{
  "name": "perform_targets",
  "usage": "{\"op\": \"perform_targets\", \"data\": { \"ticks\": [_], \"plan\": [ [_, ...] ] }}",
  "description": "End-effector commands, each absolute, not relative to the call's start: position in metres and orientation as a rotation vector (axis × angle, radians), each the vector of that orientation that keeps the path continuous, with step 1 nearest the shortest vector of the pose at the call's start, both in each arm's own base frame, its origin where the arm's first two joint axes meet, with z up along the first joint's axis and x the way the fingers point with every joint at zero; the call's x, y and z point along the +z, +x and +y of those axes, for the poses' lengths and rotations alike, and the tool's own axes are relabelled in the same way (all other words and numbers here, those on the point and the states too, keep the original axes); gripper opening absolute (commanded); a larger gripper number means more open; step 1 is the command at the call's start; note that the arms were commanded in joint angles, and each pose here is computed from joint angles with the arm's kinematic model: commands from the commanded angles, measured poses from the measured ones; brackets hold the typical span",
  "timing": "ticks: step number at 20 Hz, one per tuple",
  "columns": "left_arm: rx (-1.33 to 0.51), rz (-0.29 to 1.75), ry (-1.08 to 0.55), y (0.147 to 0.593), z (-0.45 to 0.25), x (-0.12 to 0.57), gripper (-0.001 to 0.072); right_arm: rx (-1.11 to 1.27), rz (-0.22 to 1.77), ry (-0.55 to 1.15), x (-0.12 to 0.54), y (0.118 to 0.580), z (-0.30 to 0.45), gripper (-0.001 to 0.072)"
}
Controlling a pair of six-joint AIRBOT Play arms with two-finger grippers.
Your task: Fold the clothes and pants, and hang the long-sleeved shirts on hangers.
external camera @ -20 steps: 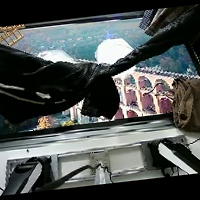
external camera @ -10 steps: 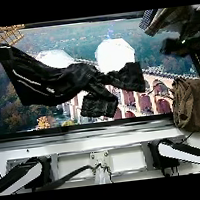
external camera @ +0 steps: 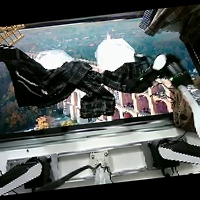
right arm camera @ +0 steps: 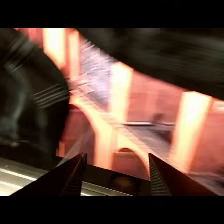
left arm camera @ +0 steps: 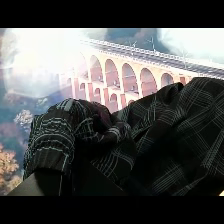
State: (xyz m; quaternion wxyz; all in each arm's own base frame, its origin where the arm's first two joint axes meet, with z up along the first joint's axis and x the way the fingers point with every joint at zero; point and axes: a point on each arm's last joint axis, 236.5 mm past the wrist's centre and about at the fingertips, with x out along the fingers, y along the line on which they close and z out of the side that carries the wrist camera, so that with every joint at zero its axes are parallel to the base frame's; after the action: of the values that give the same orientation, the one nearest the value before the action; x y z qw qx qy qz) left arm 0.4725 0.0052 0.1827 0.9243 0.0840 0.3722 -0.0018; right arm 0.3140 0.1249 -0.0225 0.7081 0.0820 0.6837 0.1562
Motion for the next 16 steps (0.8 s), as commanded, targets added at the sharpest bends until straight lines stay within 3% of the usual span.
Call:
{"op": "perform_targets", "data": {
  "ticks": [1, 3, 12, 14, 16],
  "plan": [
    [-0.005, 0.761, 0.173, 0.474, 0.005, 0.182, 0.0010, 0.398, 1.555, 0.207, -0.053, 0.292, 0.171, 0.0477],
    [-0.005, 0.762, 0.173, 0.474, 0.005, 0.182, 0.0010, 0.394, 1.588, 0.202, -0.067, 0.282, 0.181, 0.0539],
    [-0.004, 0.756, 0.171, 0.470, 0.005, 0.187, 0.0010, 0.410, 1.633, 0.152, -0.102, 0.263, 0.209, 0.0525],
    [-0.011, 0.751, 0.162, 0.468, 0.003, 0.190, 0.0010, 0.421, 1.607, 0.145, -0.104, 0.267, 0.216, 0.0436],
    [-0.015, 0.752, 0.156, 0.465, 0.001, 0.192, 0.0010, 0.438, 1.562, 0.135, -0.103, 0.273, 0.226, 0.0192]
  ]
}}
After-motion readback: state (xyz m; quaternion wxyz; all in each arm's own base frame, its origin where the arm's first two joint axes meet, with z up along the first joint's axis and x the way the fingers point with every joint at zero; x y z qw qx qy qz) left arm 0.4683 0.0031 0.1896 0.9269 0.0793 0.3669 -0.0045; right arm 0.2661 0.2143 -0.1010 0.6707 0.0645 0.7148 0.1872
